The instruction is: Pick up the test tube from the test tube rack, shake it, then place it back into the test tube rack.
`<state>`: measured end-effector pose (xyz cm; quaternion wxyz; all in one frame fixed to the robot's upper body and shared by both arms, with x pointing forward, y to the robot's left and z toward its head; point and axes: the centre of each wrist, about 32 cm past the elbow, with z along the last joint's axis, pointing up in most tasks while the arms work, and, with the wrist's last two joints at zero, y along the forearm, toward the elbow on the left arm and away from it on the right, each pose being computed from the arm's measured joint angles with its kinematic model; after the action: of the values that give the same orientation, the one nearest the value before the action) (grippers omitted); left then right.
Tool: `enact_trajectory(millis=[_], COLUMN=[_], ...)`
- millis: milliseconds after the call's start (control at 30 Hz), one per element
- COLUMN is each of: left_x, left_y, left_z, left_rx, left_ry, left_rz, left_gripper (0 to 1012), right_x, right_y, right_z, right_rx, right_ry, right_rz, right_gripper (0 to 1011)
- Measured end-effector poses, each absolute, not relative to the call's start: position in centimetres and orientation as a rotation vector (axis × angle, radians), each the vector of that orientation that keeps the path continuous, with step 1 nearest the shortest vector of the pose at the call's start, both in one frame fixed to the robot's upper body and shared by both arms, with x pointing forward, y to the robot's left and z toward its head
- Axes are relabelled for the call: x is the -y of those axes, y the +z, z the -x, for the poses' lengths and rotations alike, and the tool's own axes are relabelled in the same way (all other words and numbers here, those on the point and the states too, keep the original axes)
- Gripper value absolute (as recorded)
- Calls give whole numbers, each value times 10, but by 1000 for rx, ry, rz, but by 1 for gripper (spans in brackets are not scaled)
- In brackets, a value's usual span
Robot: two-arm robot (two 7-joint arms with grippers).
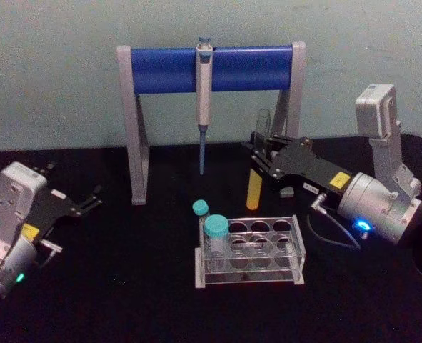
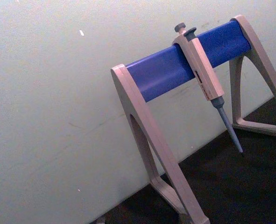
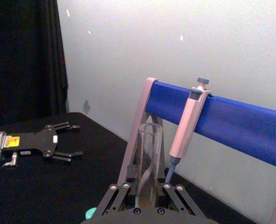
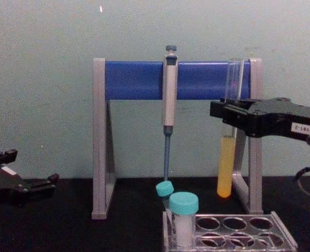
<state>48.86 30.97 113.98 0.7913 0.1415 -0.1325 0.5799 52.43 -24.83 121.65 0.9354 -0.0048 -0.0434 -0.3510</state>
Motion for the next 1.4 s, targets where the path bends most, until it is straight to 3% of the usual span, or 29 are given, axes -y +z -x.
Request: enact_trajectory(millis=[433, 733, 1067, 1400], left_x=[-310, -310, -310, -310], left_y=[1140, 1140, 1140, 1140], left_z=[-489, -489, -489, -489], left_rx=[285, 285, 285, 285], left_ry=[1248, 1248, 1248, 1248], left_rz=[-304, -304, -305, -304], left_gripper=[1010, 1010, 1010, 1009], right_x=[261, 272, 265, 248], right_y=[1218, 1220, 1221, 1219], right_z=[-517, -495, -483, -500], right_rx=[97, 87, 59, 59], right_ry=[-786, -801, -730, -689], right_rz=[30, 59, 56, 14], right_gripper=[232, 233, 233, 233])
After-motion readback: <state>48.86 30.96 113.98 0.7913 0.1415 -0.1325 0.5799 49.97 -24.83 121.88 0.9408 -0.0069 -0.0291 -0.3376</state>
